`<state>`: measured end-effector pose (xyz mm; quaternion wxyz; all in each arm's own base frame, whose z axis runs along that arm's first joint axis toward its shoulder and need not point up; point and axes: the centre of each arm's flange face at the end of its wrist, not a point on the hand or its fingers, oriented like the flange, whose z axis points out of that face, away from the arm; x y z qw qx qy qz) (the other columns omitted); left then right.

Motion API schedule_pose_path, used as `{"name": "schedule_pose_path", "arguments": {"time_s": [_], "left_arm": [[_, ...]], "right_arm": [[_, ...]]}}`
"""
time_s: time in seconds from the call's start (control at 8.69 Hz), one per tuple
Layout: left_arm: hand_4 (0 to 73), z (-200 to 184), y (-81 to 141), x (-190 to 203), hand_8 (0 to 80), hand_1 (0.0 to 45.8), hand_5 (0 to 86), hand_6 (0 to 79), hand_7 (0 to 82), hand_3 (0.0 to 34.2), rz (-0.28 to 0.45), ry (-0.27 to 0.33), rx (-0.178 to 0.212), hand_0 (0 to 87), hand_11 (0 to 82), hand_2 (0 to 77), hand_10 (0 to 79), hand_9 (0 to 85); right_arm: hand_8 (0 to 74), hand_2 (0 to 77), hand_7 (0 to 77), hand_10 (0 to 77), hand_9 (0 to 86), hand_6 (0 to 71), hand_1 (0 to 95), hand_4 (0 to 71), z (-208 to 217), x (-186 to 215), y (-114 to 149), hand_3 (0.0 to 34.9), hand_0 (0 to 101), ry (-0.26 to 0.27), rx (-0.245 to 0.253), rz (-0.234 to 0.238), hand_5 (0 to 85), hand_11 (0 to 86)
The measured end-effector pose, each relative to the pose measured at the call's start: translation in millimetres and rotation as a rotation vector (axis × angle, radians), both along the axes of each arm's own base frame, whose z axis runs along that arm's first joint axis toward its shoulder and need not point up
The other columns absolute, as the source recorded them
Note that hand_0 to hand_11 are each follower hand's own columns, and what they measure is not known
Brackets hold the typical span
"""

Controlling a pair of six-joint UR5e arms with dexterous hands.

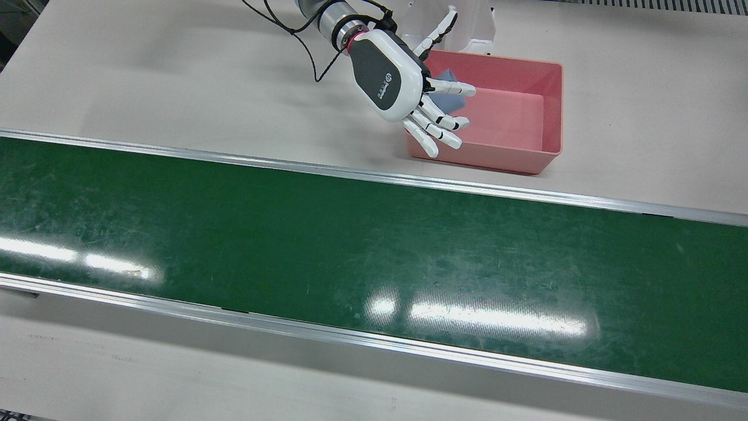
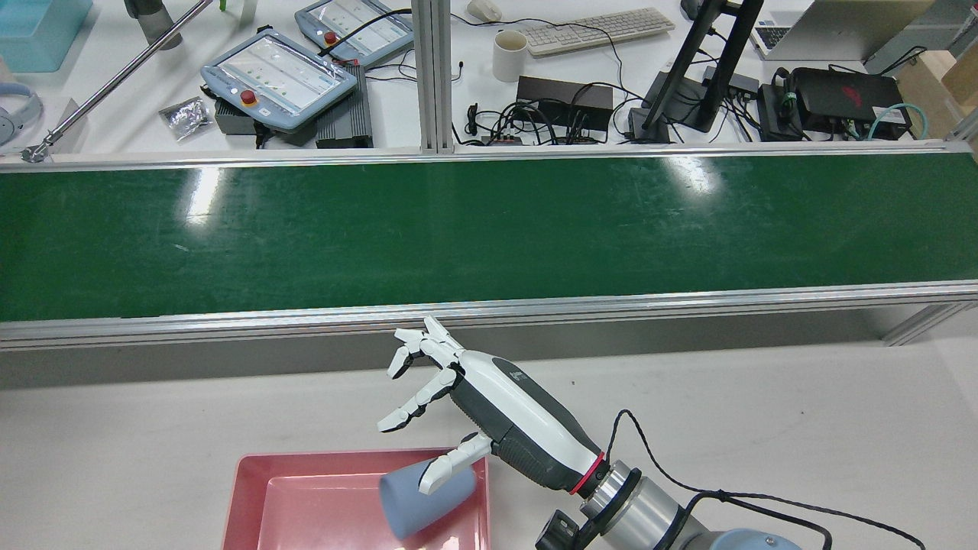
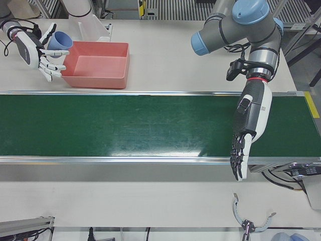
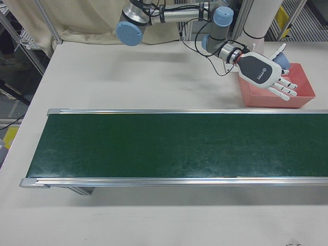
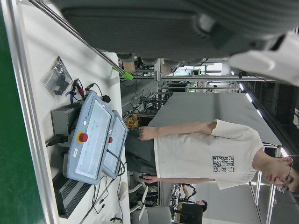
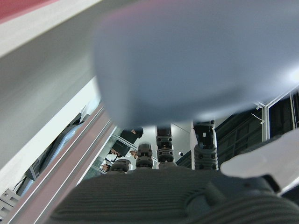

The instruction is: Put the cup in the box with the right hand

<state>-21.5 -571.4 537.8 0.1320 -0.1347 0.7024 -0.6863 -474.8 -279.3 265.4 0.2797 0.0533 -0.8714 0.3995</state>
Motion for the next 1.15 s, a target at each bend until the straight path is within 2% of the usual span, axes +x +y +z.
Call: {"name": "schedule_pose_path", "arguments": {"time_s": [0.12,0.23,0.35,0.46,0.58,0.69,0.81,0.92,1.04,1.15], "left_arm": [[0.0,0.0,0.0,-0.2,0.0,0.5,0.0,0.0,0.0,0.0,0.000,0.000,0.000,0.0,0.0,0.5,0.0,0.0],[0.0,0.0,0.0,-0.2,0.0,0.5,0.0,0.0,0.0,0.0,0.000,0.000,0.000,0.0,0.0,0.5,0.0,0.0],[0.0,0.0,0.0,-0.1,0.0,0.5,0.0,0.0,0.0,0.0,0.000,0.000,0.000,0.0,0.0,0.5,0.0,0.0],[0.0,0.0,0.0,-0.1,0.0,0.5,0.0,0.0,0.0,0.0,0.000,0.000,0.000,0.0,0.0,0.5,0.0,0.0],[0.0,0.0,0.0,-0.1,0.0,0.5,0.0,0.0,0.0,0.0,0.000,0.000,0.000,0.0,0.0,0.5,0.0,0.0],[0.0,0.0,0.0,0.0,0.0,0.5,0.0,0.0,0.0,0.0,0.000,0.000,0.000,0.0,0.0,0.5,0.0,0.0],[0.0,0.1,-0.1,0.0,0.0,0.5,0.0,0.0,0.0,0.0,0.000,0.000,0.000,0.0,0.0,0.5,0.0,0.0],[0.0,0.1,-0.1,0.0,0.0,0.5,0.0,0.0,0.0,0.0,0.000,0.000,0.001,0.0,0.0,0.5,0.0,0.0],[0.0,0.0,-0.1,0.0,0.0,0.5,0.0,0.0,0.0,0.0,0.000,0.000,0.001,0.0,0.0,0.5,0.0,0.0],[0.0,0.0,-0.1,0.0,0.0,0.5,0.0,0.0,0.0,0.0,0.000,0.000,0.001,0.0,0.0,0.5,0.0,0.0]], "right_arm": [[3.8,0.5,49.1,1.1,15.3,8.7,0.5,51.3,-2.0,1.7,0.2,0.0,8,0.000,-0.001,-0.003,1.1,1.1],[5.4,0.5,61.1,1.1,18.0,11.4,0.5,51.3,-1.8,7.3,-1.4,0.0,13,-0.010,-0.007,-0.009,1.1,1.1],[7.1,0.5,72.5,2.2,24.0,15.3,0.5,51.3,7.0,24.7,-8.3,0.0,9,-0.032,-0.028,-0.016,1.1,1.1],[9.8,0.5,70.4,3.8,27.8,16.9,0.5,51.3,21.3,57.3,-21.1,0.0,1,-0.070,-0.063,-0.019,1.1,5.4],[9.8,0.5,70.4,3.8,27.8,16.9,0.5,51.3,31.8,103.0,-44.4,0.0,1,-0.110,-0.093,-0.002,1.1,5.4],[10.9,2.2,69.8,6.0,32.2,17.5,0.0,51.3,39.5,149.9,-74.3,0.0,4,-0.138,-0.118,0.024,0.5,8.2],[11.5,1.6,69.8,7.1,32.7,17.5,0.0,51.3,54.4,191.1,-108.5,0.0,24,-0.164,-0.161,0.055,0.5,8.7],[11.5,1.6,69.8,7.1,32.7,17.5,0.0,51.3,79.3,223.1,-143.6,0.0,24,-0.192,-0.224,0.075,0.5,8.7],[10.9,1.1,69.8,8.7,32.7,18.5,0.0,51.3,105.1,256.7,-177.2,0.0,43,-0.217,-0.283,0.113,0.5,10.9],[12.0,1.1,69.8,12.5,32.7,18.5,0.0,51.3,128.8,292.9,-205.5,0.0,44,-0.236,-0.329,0.171,0.5,15.3]]}}
